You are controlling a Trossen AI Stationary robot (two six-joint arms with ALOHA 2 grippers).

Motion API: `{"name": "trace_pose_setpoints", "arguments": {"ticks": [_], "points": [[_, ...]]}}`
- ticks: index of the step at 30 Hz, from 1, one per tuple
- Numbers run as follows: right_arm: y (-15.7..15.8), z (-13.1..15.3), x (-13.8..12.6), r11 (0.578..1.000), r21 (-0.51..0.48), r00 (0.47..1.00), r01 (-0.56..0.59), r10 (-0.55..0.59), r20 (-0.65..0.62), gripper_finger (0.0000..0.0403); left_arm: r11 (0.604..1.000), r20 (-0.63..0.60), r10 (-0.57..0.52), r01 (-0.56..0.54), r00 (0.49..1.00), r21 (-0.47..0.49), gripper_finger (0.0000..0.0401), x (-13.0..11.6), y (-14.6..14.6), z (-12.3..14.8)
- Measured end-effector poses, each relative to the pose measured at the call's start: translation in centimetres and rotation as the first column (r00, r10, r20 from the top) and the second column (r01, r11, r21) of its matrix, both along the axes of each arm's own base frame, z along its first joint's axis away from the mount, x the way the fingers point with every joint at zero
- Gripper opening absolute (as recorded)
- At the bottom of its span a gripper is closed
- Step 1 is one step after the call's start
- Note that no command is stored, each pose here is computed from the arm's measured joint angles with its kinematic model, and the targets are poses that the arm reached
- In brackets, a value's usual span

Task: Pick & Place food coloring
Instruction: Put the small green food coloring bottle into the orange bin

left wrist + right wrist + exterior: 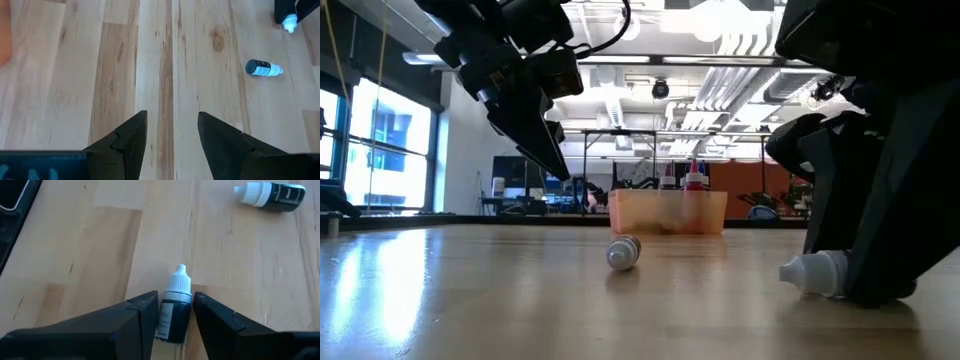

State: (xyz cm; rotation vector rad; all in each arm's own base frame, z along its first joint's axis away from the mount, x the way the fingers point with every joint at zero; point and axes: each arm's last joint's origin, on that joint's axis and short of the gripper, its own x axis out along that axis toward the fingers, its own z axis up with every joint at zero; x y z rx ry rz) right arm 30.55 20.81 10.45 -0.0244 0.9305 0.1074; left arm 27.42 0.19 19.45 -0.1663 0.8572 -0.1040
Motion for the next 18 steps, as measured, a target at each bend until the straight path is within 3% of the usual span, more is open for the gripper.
{"name": "trace_pose_setpoints", "arguments": {"ticks": [6, 10, 14, 18], "points": [[-0.3, -1.0, 0.4, 0.999, -0.029, 1.0, 0.015, -0.014, 0.002, 0.0092, 1.0, 0.0, -0.002, 0.002, 1.0, 0.001, 0.0175, 0.0, 0.0, 0.0], [-1.5, 0.0, 1.3, 0.999, -0.039, 0.998, 0.038, -0.036, 0.055, 0.0067, 1.0, -0.002, -0.002, 0.002, 1.0, 0.0, 0.0175, 0.0, 0.0, 0.0], [-4.8, 1.3, 2.3, 0.977, -0.21, 0.997, 0.047, -0.031, 0.075, 0.0067, 1.0, -0.001, -0.017, 0.017, 1.0, -0.016, 0.0175, 0.0, -0.1, 0.0], [-9.7, 4.2, 3.8, 0.878, -0.435, 0.975, 0.198, -0.132, 0.179, 0.0082, 0.998, 0.002, -0.04, 0.04, 0.999, -0.042, 0.0175, 0.0, -0.2, 0.0]]}}
